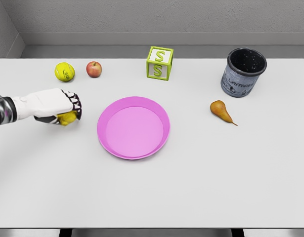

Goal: Put the lemon on the plate with left arm

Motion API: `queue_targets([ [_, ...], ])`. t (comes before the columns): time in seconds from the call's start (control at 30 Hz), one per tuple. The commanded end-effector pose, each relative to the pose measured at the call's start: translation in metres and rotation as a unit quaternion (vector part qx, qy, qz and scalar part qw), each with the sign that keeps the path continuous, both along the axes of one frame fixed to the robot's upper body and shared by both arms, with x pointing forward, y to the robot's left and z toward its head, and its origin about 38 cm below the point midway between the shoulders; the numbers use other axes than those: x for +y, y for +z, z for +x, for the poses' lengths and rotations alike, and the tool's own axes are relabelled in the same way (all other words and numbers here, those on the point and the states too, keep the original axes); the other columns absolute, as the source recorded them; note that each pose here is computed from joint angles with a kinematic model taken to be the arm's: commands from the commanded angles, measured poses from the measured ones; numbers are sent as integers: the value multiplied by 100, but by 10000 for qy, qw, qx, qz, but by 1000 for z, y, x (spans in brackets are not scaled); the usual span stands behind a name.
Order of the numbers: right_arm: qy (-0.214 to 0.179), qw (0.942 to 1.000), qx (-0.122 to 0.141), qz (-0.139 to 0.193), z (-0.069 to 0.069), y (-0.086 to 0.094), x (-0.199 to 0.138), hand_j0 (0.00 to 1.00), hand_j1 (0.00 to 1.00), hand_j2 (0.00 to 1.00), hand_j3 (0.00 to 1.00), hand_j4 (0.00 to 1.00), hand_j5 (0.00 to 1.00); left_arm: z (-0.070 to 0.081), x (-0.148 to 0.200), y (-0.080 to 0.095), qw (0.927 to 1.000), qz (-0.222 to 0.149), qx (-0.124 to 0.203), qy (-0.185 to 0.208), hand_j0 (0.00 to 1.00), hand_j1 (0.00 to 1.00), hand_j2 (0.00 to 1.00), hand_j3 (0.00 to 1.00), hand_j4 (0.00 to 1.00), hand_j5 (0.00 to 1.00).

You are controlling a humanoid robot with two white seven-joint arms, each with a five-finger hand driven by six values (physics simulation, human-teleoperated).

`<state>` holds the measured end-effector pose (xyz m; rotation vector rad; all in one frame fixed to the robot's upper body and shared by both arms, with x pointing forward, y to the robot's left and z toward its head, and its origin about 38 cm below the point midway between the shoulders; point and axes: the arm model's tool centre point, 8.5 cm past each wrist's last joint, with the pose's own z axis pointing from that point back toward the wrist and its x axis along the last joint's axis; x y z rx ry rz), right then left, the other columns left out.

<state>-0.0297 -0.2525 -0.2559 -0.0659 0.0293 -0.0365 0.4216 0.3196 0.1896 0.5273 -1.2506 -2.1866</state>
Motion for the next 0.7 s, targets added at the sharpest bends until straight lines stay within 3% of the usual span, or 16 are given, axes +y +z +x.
queue_targets([
  [0.0, -3, 10000, 1, 1, 0, 0, 0, 100, 100, 100, 100, 100, 100, -3, -11, 6, 9996, -258, -7, -148, 51, 51, 51, 51, 51, 51],
  [0.17, -3, 10000, 1, 1, 0, 0, 0, 100, 100, 100, 100, 100, 100, -14, -58, 9, 9953, -654, -38, -712, 51, 51, 51, 51, 51, 51],
  [0.53, -3, 10000, 1, 1, 0, 0, 0, 100, 100, 100, 100, 100, 100, -15, -118, 5, 9859, -1106, -5, -1258, 50, 50, 50, 50, 50, 50],
  [0.67, 5, 10000, 1, 2, 0, 0, 0, 100, 100, 100, 100, 100, 100, -15, -124, 4, 9852, -1109, -3, -1307, 51, 51, 51, 51, 51, 51],
])
